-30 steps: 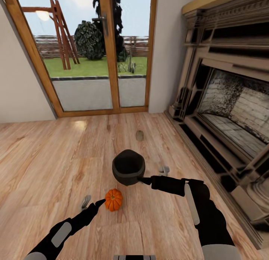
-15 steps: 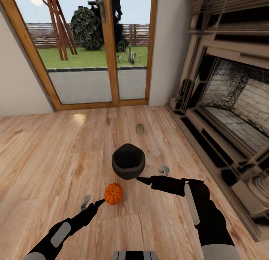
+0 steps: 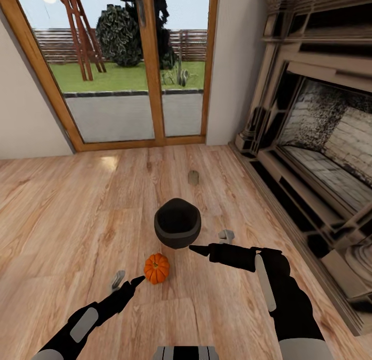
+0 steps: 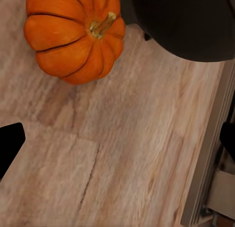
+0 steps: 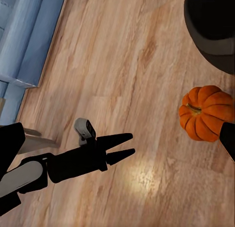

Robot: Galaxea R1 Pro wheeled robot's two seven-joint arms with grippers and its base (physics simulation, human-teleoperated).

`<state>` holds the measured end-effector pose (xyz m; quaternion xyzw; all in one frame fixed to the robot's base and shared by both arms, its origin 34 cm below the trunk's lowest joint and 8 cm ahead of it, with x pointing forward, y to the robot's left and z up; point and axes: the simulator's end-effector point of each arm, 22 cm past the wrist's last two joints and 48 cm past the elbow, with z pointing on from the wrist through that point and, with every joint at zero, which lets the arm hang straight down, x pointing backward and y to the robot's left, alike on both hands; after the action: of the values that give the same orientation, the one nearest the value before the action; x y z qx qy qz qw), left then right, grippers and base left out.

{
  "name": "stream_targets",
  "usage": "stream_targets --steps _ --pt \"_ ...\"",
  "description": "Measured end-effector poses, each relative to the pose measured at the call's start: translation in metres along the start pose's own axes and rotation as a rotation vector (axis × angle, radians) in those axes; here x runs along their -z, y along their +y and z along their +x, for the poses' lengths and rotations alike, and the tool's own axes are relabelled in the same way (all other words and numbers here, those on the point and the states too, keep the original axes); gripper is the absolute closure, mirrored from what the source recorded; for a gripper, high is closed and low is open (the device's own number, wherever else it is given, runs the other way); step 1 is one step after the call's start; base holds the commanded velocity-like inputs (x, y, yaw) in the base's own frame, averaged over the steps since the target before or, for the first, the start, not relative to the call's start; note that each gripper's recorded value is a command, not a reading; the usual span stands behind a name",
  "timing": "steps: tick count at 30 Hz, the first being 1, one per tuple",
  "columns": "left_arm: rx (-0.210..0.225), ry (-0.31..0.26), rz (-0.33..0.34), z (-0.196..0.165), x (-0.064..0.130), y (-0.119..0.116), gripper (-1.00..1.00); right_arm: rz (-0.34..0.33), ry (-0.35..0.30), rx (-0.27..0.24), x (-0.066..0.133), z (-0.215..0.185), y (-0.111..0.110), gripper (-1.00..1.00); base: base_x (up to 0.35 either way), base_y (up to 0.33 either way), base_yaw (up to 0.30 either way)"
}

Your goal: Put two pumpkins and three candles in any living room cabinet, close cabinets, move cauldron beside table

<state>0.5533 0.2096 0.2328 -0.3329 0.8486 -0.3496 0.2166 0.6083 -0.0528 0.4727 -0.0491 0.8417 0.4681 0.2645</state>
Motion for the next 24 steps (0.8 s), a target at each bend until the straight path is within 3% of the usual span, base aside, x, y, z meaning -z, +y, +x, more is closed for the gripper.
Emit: stream_targets --steps 24 --pt "0.001 0.0 -0.011 -0.0003 0.0012 0.0048 -1.0 0.0 0.0 0.0 -0.0001 0.0001 -0.0002 -1.0 0.111 0.079 0.0"
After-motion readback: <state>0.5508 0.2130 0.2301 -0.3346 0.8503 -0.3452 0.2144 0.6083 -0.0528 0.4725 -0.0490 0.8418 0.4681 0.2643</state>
